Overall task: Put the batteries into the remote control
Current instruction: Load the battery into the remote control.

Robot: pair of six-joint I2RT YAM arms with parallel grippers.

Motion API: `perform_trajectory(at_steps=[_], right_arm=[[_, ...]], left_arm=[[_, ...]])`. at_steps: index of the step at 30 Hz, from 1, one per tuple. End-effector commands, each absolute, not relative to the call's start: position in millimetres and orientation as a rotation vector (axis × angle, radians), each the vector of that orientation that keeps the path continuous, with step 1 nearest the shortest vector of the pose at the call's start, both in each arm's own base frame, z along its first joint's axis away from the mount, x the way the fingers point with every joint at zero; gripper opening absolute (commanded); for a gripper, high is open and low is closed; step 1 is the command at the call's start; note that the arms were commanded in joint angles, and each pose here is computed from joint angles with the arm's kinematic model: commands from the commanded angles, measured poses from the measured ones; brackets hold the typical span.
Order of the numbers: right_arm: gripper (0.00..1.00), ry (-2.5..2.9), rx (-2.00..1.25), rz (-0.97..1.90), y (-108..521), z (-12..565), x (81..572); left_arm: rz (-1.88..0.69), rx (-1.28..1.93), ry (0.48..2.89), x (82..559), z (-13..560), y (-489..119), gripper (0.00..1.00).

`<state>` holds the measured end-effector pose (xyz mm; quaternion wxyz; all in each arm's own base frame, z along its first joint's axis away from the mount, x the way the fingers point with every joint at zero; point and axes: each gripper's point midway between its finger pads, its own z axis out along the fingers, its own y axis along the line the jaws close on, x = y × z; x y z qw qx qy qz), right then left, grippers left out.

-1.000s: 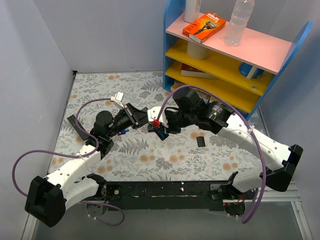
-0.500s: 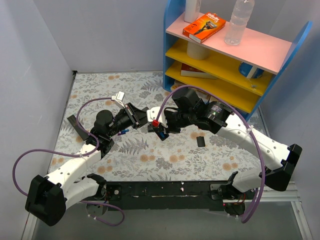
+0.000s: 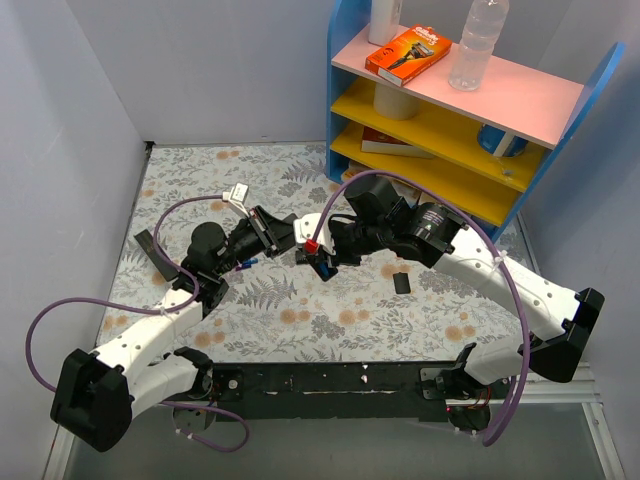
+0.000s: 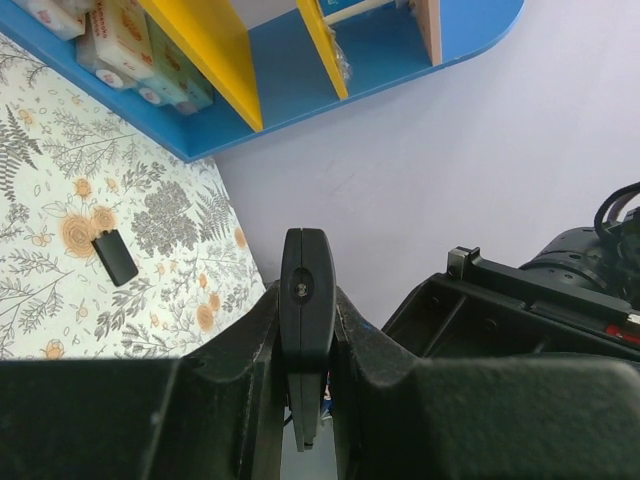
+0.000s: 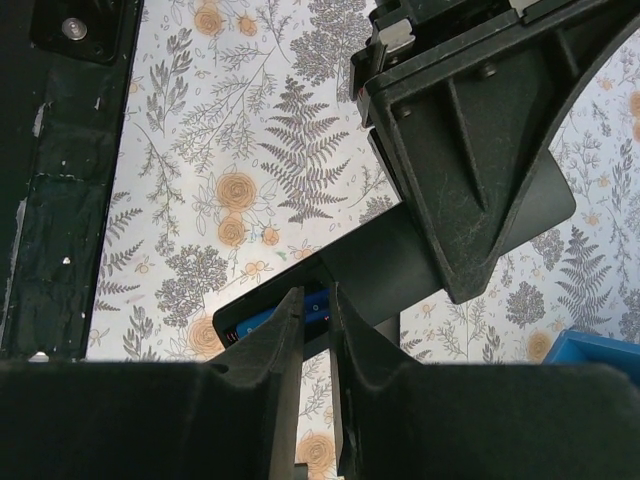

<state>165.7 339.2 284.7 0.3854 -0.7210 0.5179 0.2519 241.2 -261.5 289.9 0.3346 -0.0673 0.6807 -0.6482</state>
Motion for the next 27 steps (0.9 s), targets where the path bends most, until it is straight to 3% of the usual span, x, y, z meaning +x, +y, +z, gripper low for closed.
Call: perform_trajectory(at_steps=[1, 20, 27], right_arm=[[0.22, 1.292, -1.820, 0.685, 345, 296, 162], [0.22, 1.286, -1.833, 0.763, 354, 298, 154], [0.27, 1.247, -1.792, 0.745, 353, 321, 156]], left_arm=[[-1.771, -0.118, 1.655, 233, 312, -262, 0.00], [-1.805, -0.091, 1.612, 231, 311, -263, 0.00], [-1.796, -0.103, 1.628, 232, 305, -263, 0.00]])
